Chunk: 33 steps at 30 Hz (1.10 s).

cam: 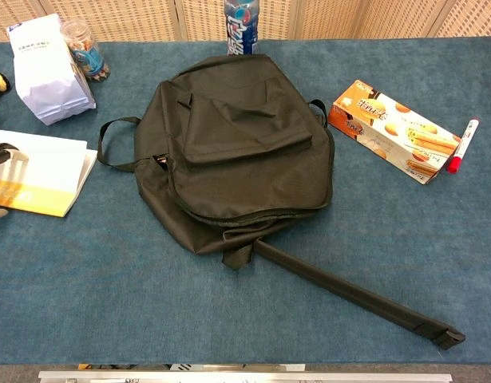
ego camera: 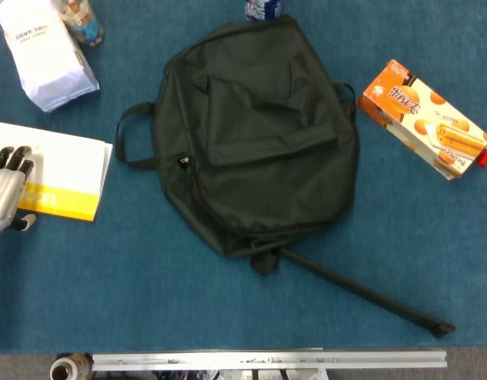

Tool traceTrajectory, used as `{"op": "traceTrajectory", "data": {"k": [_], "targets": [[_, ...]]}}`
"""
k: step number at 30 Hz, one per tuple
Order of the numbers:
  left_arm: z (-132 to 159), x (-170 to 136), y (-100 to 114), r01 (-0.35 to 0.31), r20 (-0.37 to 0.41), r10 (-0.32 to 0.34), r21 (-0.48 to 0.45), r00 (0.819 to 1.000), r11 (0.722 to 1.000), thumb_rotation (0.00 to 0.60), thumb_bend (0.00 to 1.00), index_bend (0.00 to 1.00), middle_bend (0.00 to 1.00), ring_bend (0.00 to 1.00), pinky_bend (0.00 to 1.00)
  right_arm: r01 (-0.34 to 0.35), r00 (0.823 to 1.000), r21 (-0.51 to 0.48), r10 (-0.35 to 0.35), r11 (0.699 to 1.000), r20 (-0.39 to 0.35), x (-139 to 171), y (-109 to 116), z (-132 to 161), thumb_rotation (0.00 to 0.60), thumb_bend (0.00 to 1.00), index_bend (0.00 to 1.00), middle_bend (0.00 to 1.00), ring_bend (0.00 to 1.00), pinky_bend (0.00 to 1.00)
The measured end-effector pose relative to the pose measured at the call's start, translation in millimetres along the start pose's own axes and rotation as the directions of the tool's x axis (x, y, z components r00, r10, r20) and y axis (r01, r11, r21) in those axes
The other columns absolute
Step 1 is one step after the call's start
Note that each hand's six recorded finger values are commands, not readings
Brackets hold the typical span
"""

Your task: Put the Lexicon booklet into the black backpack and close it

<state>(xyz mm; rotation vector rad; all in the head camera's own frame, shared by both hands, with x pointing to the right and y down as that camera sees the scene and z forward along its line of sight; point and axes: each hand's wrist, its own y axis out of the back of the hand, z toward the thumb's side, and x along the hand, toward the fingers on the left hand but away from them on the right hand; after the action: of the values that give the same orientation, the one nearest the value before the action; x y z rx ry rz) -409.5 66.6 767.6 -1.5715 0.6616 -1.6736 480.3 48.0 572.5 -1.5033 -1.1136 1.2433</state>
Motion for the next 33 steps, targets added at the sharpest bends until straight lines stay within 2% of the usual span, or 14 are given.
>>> {"op": "traceTrajectory", "data": {"k": [25,33], "targets": [[5,11,1,0.012,-0.005,-0.012,-0.015,1.0,1.0,0.6,0.18,0.14,0.12,0.09,0.0,0.001,1.0,-0.009,-0.001,1.0,0.031,7,0,-13,0.6,0.31,0.14,0.2,0.03,0.01],[9,12,3,-0.006,0.01,0.007,-0.093,1.0,0.996,0.6,0.29,0.17,0.18,0.11,0.0,0.011,0.999,-0.012,-0.01,1.0,0.037,9,2,-14,0.6,0.31,0.14,0.2,0.04,0.02]]}}
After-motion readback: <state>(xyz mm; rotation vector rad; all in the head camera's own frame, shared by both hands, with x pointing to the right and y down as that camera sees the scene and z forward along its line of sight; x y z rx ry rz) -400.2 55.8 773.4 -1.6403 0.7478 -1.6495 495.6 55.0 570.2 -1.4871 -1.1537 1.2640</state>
